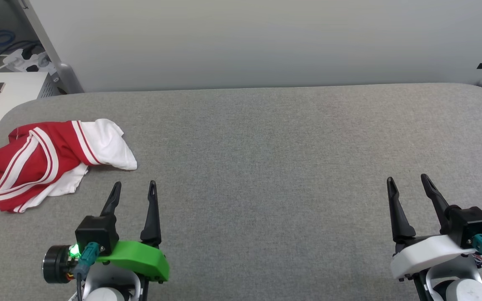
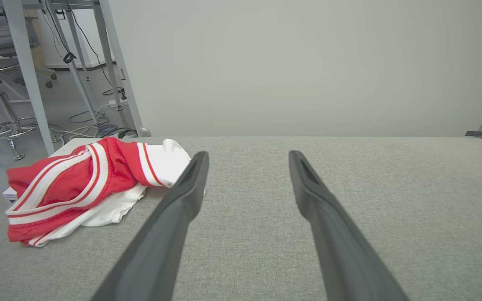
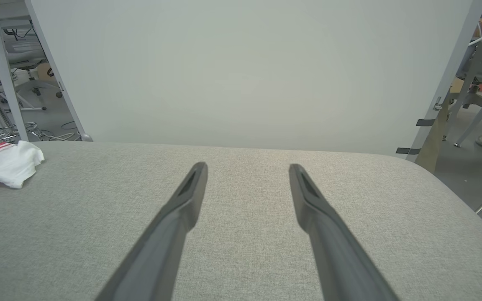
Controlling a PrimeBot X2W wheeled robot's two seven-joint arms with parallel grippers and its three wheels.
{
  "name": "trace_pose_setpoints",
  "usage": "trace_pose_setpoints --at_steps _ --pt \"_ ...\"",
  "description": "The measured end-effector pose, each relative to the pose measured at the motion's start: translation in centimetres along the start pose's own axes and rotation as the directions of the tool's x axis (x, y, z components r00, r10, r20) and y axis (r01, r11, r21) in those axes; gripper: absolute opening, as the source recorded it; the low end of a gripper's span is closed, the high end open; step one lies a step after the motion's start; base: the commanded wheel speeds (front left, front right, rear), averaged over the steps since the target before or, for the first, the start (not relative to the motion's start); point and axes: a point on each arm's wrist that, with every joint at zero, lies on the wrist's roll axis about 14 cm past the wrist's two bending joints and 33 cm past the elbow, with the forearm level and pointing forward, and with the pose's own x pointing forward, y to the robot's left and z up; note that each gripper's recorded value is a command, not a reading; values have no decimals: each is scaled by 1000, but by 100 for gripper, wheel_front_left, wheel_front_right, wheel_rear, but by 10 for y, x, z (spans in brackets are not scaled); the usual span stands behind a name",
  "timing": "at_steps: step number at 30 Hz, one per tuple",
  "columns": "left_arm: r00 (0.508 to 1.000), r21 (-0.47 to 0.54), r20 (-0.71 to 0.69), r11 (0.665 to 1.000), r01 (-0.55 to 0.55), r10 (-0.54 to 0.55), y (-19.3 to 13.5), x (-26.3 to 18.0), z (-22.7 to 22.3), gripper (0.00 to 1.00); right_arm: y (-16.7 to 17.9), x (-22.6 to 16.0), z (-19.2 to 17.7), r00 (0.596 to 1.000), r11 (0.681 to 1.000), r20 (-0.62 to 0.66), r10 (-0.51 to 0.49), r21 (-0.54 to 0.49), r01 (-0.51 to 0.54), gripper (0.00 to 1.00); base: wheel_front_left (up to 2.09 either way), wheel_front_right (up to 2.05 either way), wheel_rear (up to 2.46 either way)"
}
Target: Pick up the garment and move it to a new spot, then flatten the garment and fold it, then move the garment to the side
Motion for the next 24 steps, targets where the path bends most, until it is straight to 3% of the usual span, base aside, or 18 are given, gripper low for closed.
trace_pose_setpoints --at_steps 24 --pt "1000 -29 -7 999 27 -27 -10 -1 -11 100 -5 -1 -4 1000 999 16 -18 27 18 100 0 0 0"
